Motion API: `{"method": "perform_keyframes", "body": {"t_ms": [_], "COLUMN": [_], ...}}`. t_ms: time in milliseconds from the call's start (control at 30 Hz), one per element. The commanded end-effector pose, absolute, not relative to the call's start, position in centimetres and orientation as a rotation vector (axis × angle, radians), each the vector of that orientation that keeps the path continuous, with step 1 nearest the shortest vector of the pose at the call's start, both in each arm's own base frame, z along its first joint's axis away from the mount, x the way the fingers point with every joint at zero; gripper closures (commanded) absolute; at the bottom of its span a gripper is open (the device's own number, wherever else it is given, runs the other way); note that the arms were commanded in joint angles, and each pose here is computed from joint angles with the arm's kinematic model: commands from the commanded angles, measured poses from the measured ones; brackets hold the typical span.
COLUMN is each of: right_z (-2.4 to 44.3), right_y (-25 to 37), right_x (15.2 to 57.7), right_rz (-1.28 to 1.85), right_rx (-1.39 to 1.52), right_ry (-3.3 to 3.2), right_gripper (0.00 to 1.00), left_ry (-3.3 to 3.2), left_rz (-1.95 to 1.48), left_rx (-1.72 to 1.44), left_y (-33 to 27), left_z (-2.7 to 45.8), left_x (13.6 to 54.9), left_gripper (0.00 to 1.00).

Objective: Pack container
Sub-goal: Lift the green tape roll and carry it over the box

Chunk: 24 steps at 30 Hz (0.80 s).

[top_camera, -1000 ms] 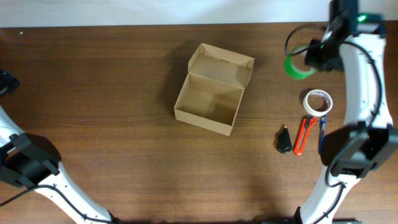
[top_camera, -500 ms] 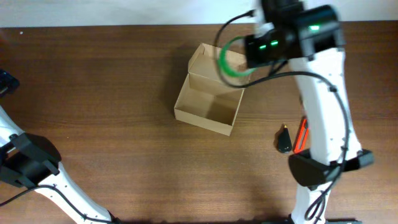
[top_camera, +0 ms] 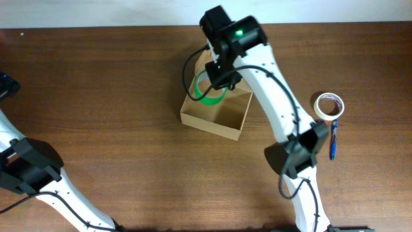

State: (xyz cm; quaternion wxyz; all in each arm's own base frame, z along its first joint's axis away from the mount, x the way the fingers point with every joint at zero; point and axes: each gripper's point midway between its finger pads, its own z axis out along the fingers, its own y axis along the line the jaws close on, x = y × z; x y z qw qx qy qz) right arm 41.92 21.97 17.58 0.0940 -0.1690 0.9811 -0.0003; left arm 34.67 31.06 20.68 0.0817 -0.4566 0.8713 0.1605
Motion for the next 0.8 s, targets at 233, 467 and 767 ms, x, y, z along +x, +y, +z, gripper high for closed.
{"method": "perform_keyframes", "body": {"t_ms": [233, 467, 767], "right_z": [11.7, 10.3, 8.2], "right_y": [23.2, 23.7, 24.2], "right_x": [42.7, 43.1, 43.2], "right_rz": [-0.007, 0.003, 0.021], "right_rx": [-0.51, -0.514, -0.523], "right_ry": [3.008, 3.015, 3.047], "right_gripper": [0.96, 0.96, 0.96], "left_ry": [2.573, 2.573, 2.573], "left_rz": [0.474, 0.474, 0.474], "left_rx": [-1.381, -1.381, -1.381], "left_y": [31.0, 31.0, 31.0], "left_z": [21.6, 21.6, 21.6], "left_x": [34.3, 34.3, 34.3], "left_gripper": [0.0, 0.0, 0.0]}}
